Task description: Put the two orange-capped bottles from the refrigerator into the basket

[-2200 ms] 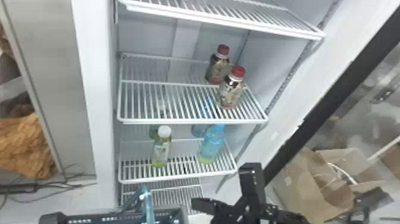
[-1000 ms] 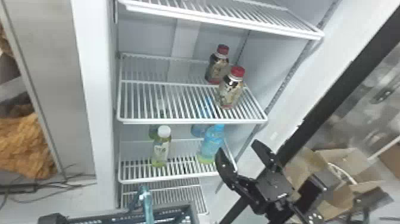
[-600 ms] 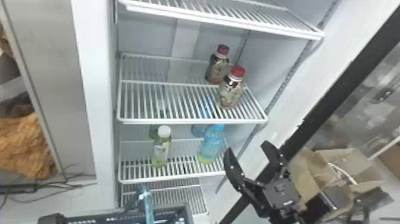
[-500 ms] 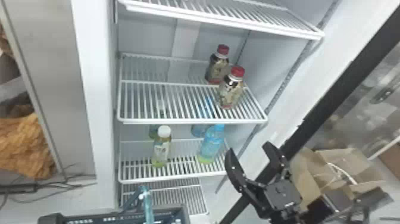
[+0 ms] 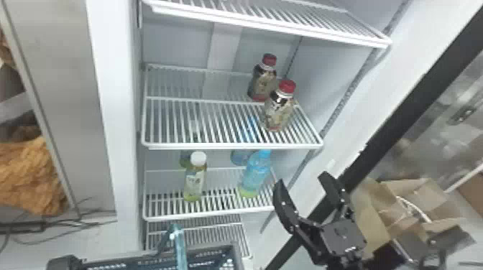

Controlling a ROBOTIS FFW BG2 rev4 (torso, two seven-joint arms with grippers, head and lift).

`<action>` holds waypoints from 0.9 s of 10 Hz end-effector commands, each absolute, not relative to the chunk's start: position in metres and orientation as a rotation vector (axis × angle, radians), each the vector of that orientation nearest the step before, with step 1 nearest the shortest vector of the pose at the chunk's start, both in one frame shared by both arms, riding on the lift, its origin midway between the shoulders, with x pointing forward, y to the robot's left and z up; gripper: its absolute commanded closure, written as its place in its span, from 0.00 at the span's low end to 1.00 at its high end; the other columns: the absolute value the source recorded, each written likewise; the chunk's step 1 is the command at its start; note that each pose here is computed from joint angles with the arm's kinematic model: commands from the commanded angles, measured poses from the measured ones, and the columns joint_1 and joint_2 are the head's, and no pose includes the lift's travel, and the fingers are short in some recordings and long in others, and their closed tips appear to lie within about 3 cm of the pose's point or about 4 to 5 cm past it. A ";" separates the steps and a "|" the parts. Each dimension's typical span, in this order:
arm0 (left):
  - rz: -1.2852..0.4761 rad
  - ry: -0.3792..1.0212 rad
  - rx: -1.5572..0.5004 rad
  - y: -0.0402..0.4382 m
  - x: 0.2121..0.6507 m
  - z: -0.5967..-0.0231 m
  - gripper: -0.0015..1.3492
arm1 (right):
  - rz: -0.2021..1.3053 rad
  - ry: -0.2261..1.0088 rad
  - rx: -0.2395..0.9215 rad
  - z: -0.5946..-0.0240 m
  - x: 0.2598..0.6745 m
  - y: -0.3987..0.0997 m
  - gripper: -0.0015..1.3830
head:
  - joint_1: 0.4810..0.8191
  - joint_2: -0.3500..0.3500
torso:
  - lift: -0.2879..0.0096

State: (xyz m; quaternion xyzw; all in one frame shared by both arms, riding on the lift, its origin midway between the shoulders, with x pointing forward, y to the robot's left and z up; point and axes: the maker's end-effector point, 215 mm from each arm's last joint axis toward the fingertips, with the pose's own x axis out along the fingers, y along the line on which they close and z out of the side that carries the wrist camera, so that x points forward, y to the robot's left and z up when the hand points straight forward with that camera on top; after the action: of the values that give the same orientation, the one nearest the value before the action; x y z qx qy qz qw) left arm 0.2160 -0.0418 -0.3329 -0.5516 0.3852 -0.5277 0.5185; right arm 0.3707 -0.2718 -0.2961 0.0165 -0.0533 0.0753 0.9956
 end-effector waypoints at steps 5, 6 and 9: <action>-1.267 0.923 -1.325 -0.042 0.216 -0.332 0.90 | 0.143 -0.113 0.036 -0.292 0.370 -0.271 0.08 | 0.63 0.00 | 0.83; -1.267 0.923 -1.325 -0.042 0.216 -0.332 0.90 | 0.143 -0.115 0.035 -0.291 0.370 -0.271 0.08 | 0.63 0.00 | 0.83; -1.265 0.923 -1.327 -0.041 0.216 -0.333 0.90 | 0.140 -0.119 0.034 -0.288 0.368 -0.272 0.08 | 0.63 0.00 | 0.83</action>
State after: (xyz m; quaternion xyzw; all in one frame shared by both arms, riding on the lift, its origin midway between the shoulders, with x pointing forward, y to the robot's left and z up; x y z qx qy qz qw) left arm 0.2159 -0.0412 -0.3328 -0.5528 0.3849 -0.5270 0.5182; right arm 0.3686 -0.2716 -0.2900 0.0176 -0.0576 0.0697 0.9957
